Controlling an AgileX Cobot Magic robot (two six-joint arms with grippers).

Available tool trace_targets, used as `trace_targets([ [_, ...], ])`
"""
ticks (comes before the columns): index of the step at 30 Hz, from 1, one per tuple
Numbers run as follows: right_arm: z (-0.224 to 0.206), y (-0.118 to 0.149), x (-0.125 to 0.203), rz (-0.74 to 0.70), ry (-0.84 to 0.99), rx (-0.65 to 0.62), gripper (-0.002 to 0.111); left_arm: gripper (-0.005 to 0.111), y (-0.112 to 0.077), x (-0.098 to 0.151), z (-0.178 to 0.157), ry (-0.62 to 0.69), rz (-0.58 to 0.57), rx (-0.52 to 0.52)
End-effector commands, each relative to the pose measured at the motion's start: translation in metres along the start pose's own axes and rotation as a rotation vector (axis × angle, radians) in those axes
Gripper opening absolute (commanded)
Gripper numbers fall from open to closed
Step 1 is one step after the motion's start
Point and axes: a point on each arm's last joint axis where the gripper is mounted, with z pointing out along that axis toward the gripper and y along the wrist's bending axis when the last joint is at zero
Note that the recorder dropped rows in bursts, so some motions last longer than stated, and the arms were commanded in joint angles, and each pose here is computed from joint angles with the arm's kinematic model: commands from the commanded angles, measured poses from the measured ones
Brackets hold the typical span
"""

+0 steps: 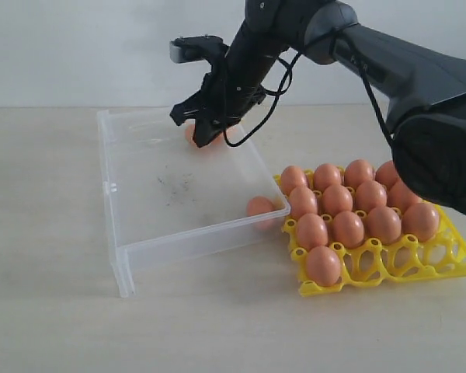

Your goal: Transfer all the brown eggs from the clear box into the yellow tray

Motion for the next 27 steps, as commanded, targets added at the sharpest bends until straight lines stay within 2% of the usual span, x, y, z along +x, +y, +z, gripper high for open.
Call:
trace_targets([
  [1, -0.021, 0.034, -0.011, -0.093, -0.076, -0.142, 0.0, 0.004, 0.0, -0.003, 0.0, -0.02, -0.019, 0.006],
  [4, -0.055, 0.039, -0.015, -0.226, -0.056, 0.076, 0.0, 0.004, 0.0, -0.003, 0.0, -0.02, -0.019, 0.006],
  [5, -0.067, 0.039, -0.015, -0.218, -0.049, 0.144, 0.0, 0.004, 0.0, -0.003, 0.0, -0.02, -0.019, 0.006],
  [6, -0.071, 0.04, -0.008, -0.195, -0.022, 0.154, 0.0, 0.004, 0.0, -0.003, 0.0, -0.02, -0.019, 0.006],
  [11, -0.046, 0.05, 0.034, -0.188, 0.15, 0.034, 0.0, 0.004, 0.0, -0.003, 0.0, -0.02, -0.019, 0.006],
  [13, -0.023, 0.058, 0.069, -0.19, 0.28, -0.057, 0.0, 0.004, 0.0, -0.003, 0.0, -0.02, -0.019, 0.006],
  [15, -0.001, 0.058, 0.083, -0.185, 0.204, -0.019, 0.0, 0.004, 0.0, -0.003, 0.0, -0.02, -0.019, 0.006],
  [20, 0.03, 0.049, 0.115, -0.118, 0.177, 0.039, 0.0, 0.004, 0.0, -0.003, 0.0, -0.02, -0.019, 0.006],
  [22, 0.04, 0.065, 0.133, -0.062, 0.244, -0.081, 0.0, 0.004, 0.0, -0.003, 0.0, -0.02, -0.019, 0.006],
  [24, 0.043, 0.091, 0.144, -0.107, 0.276, -0.186, 0.0, 0.004, 0.0, -0.003, 0.0, -0.02, -0.019, 0.006],
  [27, 0.038, 0.125, 0.147, -0.181, 0.236, -0.19, 0.0, 0.004, 0.0, -0.003, 0.0, -0.02, -0.019, 0.006],
])
